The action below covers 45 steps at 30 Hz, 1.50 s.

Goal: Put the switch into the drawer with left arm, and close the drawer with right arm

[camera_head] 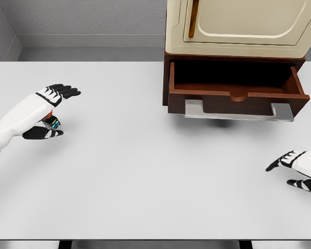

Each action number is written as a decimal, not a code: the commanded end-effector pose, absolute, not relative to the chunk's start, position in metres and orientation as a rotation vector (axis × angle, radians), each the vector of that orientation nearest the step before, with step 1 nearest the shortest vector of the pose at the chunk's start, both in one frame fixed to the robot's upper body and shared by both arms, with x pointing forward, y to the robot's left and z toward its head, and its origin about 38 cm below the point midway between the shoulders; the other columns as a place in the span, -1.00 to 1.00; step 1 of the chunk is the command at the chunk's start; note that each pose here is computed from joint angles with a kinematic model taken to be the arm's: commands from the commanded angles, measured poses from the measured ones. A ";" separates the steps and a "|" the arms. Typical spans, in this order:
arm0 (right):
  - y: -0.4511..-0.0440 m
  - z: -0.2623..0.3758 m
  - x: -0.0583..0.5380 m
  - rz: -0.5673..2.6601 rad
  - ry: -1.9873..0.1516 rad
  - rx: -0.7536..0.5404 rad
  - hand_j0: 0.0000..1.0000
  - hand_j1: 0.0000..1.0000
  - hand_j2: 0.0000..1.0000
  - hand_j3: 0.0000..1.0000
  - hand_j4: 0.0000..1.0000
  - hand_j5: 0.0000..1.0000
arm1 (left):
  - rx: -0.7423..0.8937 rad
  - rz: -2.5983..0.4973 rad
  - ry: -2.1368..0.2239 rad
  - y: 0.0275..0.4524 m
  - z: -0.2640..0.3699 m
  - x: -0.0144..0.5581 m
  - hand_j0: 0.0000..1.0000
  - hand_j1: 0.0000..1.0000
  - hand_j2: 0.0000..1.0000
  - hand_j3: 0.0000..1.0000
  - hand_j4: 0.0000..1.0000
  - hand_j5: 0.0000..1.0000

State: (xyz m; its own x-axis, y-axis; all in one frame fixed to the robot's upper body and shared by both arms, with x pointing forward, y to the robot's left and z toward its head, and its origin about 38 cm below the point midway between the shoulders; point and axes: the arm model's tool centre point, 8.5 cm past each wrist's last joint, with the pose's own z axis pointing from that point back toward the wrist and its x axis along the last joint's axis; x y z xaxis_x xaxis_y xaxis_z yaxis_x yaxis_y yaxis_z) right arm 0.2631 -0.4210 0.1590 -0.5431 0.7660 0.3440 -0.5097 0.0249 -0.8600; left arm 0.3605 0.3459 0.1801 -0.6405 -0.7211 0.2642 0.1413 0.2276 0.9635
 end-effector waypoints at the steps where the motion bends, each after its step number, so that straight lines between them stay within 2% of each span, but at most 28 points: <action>1: -0.420 0.165 0.264 1.688 -1.357 -0.298 0.39 0.39 0.39 0.39 0.39 0.39 | 0.563 -1.473 -1.770 0.356 0.183 0.362 1.00 1.00 1.00 1.00 1.00 1.00; 5: -0.423 0.172 0.267 1.681 -1.375 -0.324 0.41 0.41 0.41 0.41 0.41 0.41 | 0.601 -1.412 -1.796 0.368 0.193 0.362 1.00 1.00 1.00 1.00 1.00 1.00; 9: -0.425 0.185 0.270 1.679 -1.399 -0.369 0.45 0.45 0.45 0.45 0.45 0.45 | 0.512 -1.269 -1.886 0.373 0.200 0.360 1.00 1.00 1.00 1.00 1.00 1.00; 11: -0.424 0.188 0.271 1.661 -1.422 -0.360 0.45 0.45 0.45 0.45 0.45 0.45 | 0.404 -1.185 -1.914 0.383 0.204 0.358 1.00 1.00 1.00 1.00 1.00 1.00; 14: -0.423 0.196 0.274 1.651 -1.448 -0.360 0.45 0.45 0.45 0.45 0.45 0.45 | 0.031 -1.231 -1.868 0.368 0.191 0.344 1.00 1.00 1.00 1.00 1.00 1.00; 18: -0.424 0.197 0.274 1.668 -1.434 -0.356 0.46 0.46 0.46 0.46 0.46 0.46 | -0.061 -1.076 -1.995 0.370 0.209 0.349 1.00 1.00 1.00 1.00 1.00 1.00; 23: -0.423 0.195 0.274 1.664 -1.436 -0.351 0.47 0.47 0.47 0.47 0.47 0.47 | -0.028 -0.982 -1.963 0.385 0.217 0.367 1.00 1.00 1.00 1.00 1.00 1.00; 25: -0.423 0.198 0.276 1.662 -1.447 -0.359 0.47 0.47 0.47 0.47 0.47 0.47 | 0.001 -0.974 -1.865 0.390 0.208 0.374 1.00 1.00 1.00 1.00 1.00 1.00; 26: -0.423 0.198 0.275 1.661 -1.448 -0.359 0.54 0.54 0.54 0.54 0.54 0.54 | 0.033 -0.996 -1.837 0.391 0.205 0.376 1.00 1.00 1.00 1.00 1.00 1.00; 31: -0.422 0.198 0.276 1.660 -1.450 -0.361 0.54 0.54 0.54 0.54 0.54 0.54 | -0.043 -0.810 -1.603 0.396 0.179 0.384 1.00 1.00 1.00 1.00 1.00 1.00; 35: -0.422 0.197 0.275 1.652 -1.454 -0.359 0.53 0.53 0.53 0.53 0.53 0.53 | -0.126 -0.687 -1.601 0.400 0.170 0.387 1.00 1.00 1.00 1.00 1.00 1.00; 45: -0.421 0.190 0.271 1.632 -1.457 -0.344 0.52 0.52 0.52 0.52 0.52 0.52 | -0.164 -0.497 -1.585 0.402 0.122 0.394 1.00 1.00 1.00 1.00 1.00 1.00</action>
